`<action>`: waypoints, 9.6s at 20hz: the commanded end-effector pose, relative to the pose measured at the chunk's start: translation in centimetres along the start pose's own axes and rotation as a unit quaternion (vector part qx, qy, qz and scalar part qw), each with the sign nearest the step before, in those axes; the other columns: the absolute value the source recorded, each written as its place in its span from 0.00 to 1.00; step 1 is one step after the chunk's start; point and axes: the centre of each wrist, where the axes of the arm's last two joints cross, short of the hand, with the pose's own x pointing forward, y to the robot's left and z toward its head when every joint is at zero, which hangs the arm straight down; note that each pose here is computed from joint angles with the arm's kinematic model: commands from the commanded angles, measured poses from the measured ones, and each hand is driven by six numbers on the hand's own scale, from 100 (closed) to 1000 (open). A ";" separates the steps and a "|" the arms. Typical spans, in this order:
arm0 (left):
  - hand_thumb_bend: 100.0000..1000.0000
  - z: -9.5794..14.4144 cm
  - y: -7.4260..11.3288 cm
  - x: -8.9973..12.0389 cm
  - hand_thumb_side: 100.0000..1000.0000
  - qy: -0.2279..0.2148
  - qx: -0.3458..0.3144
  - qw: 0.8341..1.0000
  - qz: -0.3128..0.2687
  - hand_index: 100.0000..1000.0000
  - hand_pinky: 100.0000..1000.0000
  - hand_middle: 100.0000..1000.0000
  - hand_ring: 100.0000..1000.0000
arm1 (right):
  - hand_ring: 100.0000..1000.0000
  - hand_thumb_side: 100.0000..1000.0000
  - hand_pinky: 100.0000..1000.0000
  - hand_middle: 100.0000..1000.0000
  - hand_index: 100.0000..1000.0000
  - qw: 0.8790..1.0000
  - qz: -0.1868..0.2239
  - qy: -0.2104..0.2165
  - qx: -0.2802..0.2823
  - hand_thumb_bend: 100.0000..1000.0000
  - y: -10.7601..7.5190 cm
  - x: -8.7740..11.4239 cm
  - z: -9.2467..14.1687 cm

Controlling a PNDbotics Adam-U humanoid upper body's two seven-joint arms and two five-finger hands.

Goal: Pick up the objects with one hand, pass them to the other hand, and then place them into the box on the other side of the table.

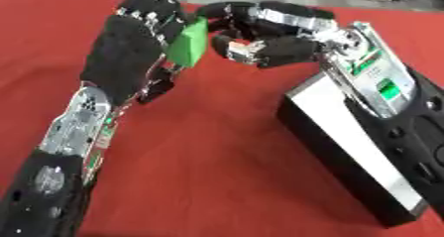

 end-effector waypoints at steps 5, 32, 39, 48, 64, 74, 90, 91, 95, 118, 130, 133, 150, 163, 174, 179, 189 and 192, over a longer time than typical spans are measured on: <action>0.09 -1.1 0.7 0.3 0.00 -0.005 0.029 1.000 -0.003 0.49 0.66 0.45 0.62 | 1.00 0.52 1.00 1.00 1.00 1.000 0.014 -0.002 0.000 0.00 -0.8 0.3 -0.1; 0.10 -2.0 0.0 1.3 0.00 -0.005 0.036 0.999 -0.011 0.49 0.65 0.44 0.61 | 1.00 0.56 1.00 1.00 1.00 0.999 0.012 -0.015 0.038 0.00 -0.6 0.8 -0.4; 0.08 -2.6 -0.3 1.8 0.00 -0.002 0.040 0.999 -0.002 0.47 0.66 0.43 0.60 | 1.00 0.55 1.00 1.00 1.00 0.999 0.017 -0.020 0.043 0.00 -0.5 1.0 -0.7; 0.05 -3.1 -0.3 2.4 0.00 -0.003 0.064 0.998 0.021 0.45 0.65 0.40 0.58 | 1.00 0.51 1.00 1.00 1.00 0.999 0.026 -0.008 0.034 0.00 -0.5 0.3 -0.9; 0.07 -3.6 -0.1 3.4 0.00 -0.017 0.070 0.997 0.027 0.45 0.65 0.40 0.58 | 1.00 0.55 1.00 1.00 1.00 0.999 0.029 -0.013 0.045 0.00 -0.5 0.4 -1.1; 0.05 -4.1 0.0 3.8 0.00 -0.015 0.076 0.997 0.030 0.44 0.66 0.39 0.57 | 1.00 0.55 1.00 1.00 1.00 0.997 0.043 -0.015 0.059 0.00 -0.4 0.6 -1.4; 0.03 -5.0 0.7 5.1 0.00 -0.030 0.105 0.992 0.068 0.44 0.66 0.37 0.57 | 1.00 0.49 1.00 1.00 1.00 0.997 0.063 -0.009 0.045 0.00 -0.4 0.0 -1.8; 0.04 -5.1 0.7 5.2 0.00 -0.032 0.105 0.992 0.069 0.44 0.66 0.37 0.57 | 1.00 0.48 1.00 1.00 1.00 0.997 0.063 -0.009 0.044 0.00 -0.4 0.0 -1.8; 0.05 -5.2 0.8 5.4 0.00 -0.037 0.102 0.992 0.067 0.44 0.66 0.38 0.57 | 1.00 0.48 1.00 1.00 1.00 0.997 0.062 -0.006 0.038 0.00 -0.4 0.0 -1.9; 0.36 -4.0 -0.1 4.9 0.01 -0.013 0.074 0.996 0.047 0.70 0.78 0.56 0.72 | 0.95 0.32 0.96 0.70 0.77 0.997 -0.065 0.048 0.006 0.00 -0.9 -0.6 -0.8; 0.50 -2.7 -0.9 4.0 0.14 0.034 0.062 0.997 0.035 0.82 0.85 0.66 0.80 | 0.92 0.25 0.96 0.66 0.74 0.997 -0.060 0.050 0.019 0.00 -1.0 -1.0 -0.1; 0.51 -2.3 -1.1 3.7 0.16 0.046 0.054 0.997 0.028 0.83 0.85 0.67 0.81 | 0.92 0.24 0.96 0.66 0.75 0.997 -0.059 0.052 0.015 0.00 -1.0 -1.2 0.1; 0.44 2.6 -2.4 0.3 0.18 0.062 -0.025 0.998 -0.010 0.78 0.81 0.64 0.78 | 0.93 0.20 0.96 0.68 0.76 0.994 -0.074 0.077 -0.035 0.00 -2.1 -2.7 4.2; 0.36 6.4 -0.1 -4.0 0.24 0.096 -0.055 0.994 -0.002 0.76 0.82 0.62 0.76 | 0.95 0.19 0.97 0.73 0.81 0.995 -0.070 0.053 -0.049 0.00 -3.7 -0.7 10.2; 0.24 9.8 3.0 -7.4 0.29 0.143 -0.059 0.988 0.010 0.79 0.84 0.66 0.78 | 0.98 0.24 1.00 0.79 0.87 0.995 -0.054 0.066 -0.046 0.00 -4.8 -2.3 17.4; 0.23 10.5 4.4 -8.7 0.31 0.180 -0.041 0.983 0.015 0.79 0.85 0.66 0.78 | 0.98 0.26 1.00 0.80 0.88 0.995 -0.049 0.075 -0.046 0.00 -5.3 -3.5 19.6; 0.22 11.7 6.8 -10.6 0.32 0.244 -0.003 0.969 0.039 0.78 0.86 0.65 0.77 | 1.00 0.36 1.00 0.84 0.93 0.994 -0.034 0.098 -0.038 0.00 -5.6 -5.7 22.2; 0.22 12.0 7.3 -11.1 0.32 0.257 0.007 0.965 0.048 0.78 0.86 0.64 0.77 | 1.00 0.35 1.00 0.87 0.96 0.994 -0.022 0.099 -0.037 0.00 -5.7 -6.2 22.8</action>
